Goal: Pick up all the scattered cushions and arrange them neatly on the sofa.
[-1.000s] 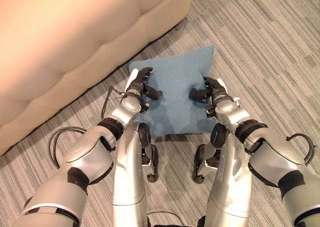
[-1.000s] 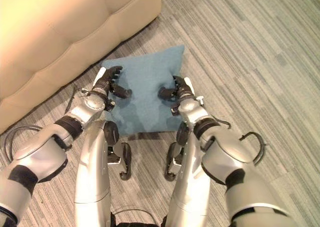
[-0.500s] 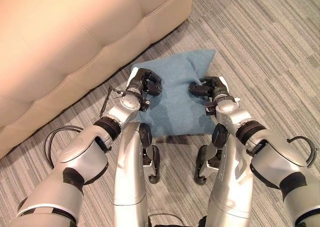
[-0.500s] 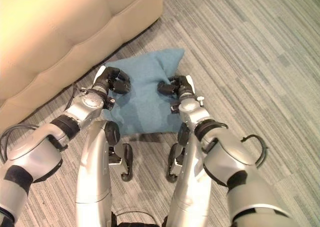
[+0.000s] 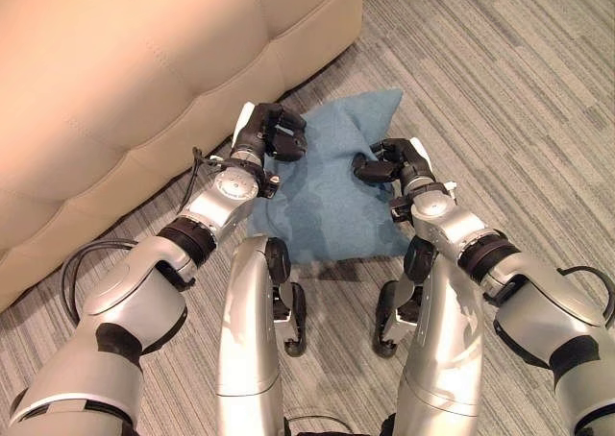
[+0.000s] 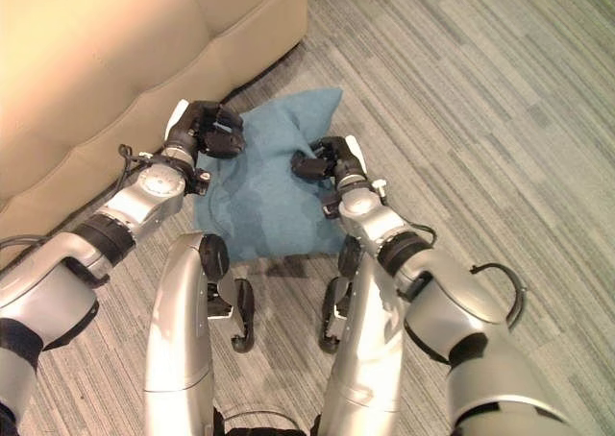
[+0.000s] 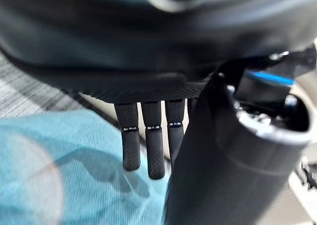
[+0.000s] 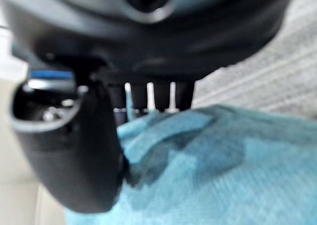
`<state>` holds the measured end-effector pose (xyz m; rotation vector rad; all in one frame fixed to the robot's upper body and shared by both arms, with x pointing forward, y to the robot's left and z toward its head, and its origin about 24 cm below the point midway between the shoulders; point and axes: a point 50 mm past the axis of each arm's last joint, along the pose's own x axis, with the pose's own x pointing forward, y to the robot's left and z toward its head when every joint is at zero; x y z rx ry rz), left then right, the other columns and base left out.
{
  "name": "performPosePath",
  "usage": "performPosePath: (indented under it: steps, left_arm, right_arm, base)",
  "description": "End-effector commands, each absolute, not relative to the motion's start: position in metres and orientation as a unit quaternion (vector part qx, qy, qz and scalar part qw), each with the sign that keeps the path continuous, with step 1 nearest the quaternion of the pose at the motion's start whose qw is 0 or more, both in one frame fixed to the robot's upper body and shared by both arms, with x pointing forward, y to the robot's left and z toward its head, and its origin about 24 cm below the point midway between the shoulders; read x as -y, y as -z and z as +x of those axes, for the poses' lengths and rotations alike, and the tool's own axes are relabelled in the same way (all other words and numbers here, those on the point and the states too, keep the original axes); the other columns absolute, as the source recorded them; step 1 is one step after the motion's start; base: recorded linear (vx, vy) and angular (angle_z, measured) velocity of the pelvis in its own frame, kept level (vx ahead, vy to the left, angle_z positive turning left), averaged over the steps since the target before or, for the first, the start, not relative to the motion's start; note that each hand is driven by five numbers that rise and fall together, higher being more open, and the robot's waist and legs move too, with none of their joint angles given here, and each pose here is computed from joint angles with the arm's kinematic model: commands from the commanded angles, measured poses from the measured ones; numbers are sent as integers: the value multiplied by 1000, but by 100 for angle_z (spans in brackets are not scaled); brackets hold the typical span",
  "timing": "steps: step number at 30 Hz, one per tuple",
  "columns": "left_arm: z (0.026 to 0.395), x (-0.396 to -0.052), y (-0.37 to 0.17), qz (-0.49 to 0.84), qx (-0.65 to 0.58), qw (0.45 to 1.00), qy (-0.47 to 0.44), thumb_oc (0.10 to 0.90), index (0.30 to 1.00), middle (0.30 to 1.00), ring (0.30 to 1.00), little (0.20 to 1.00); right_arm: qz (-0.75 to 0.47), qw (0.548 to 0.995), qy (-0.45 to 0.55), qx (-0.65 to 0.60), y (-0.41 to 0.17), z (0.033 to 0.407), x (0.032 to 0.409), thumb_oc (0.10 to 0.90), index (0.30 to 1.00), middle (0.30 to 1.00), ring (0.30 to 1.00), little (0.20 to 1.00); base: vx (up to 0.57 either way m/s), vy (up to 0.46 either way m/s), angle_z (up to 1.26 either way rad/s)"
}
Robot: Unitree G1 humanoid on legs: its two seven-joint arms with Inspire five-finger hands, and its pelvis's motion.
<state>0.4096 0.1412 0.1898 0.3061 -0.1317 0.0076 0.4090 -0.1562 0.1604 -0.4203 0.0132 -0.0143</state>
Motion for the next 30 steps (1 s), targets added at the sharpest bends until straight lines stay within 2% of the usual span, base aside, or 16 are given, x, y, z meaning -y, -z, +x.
performPosePath:
  steps: [1, 2, 6, 7, 10, 13, 23, 30]
  left_arm:
    - [397, -176, -249, 114, 210, 968, -71, 800, 900, 900, 900, 900]
    - [395, -185, -260, 114, 231, 962, -89, 800, 900, 900, 900, 900]
    - [389, -197, -263, 104, 247, 958, -103, 800, 900, 900, 900, 900]
    - [384, -206, -265, 89, 258, 955, -117, 800, 900, 900, 900, 900]
    - [377, -216, -254, 77, 259, 954, -129, 800, 900, 900, 900, 900]
    - [369, -219, -222, 64, 239, 961, -124, 800, 900, 900, 900, 900]
    - [331, -216, -132, 55, 157, 983, -71, 800, 900, 900, 900, 900]
    - [286, -222, -58, -11, 54, 996, -66, 800, 900, 900, 900, 900]
  right_arm:
    - [-168, 945, -66, 274, -292, 395, 88, 400, 300, 300, 300, 300]
    - [-175, 931, -57, 316, -316, 389, 88, 400, 300, 300, 300, 300]
    - [-199, 908, -54, 364, -340, 379, 87, 400, 300, 300, 300, 300]
    - [-219, 885, -42, 409, -361, 369, 88, 400, 300, 300, 300, 300]
    - [-244, 862, -25, 444, -375, 359, 95, 400, 300, 300, 300, 300]
    - [-270, 847, -16, 457, -371, 354, 106, 400, 300, 300, 300, 300]
    - [-321, 846, -13, 424, -325, 351, 148, 400, 300, 300, 300, 300]
    - [-376, 834, -19, 403, -289, 331, 184, 400, 300, 300, 300, 300]
  base:
    - [-112, -44, -4]
    - [-108, -36, -5]
    - [-94, -6, -18]
    - [-84, 39, 4]
    - [-78, 42, 0]
    - [-56, 13, 15]
    - [-74, -61, 18]
    - [91, -61, 16]
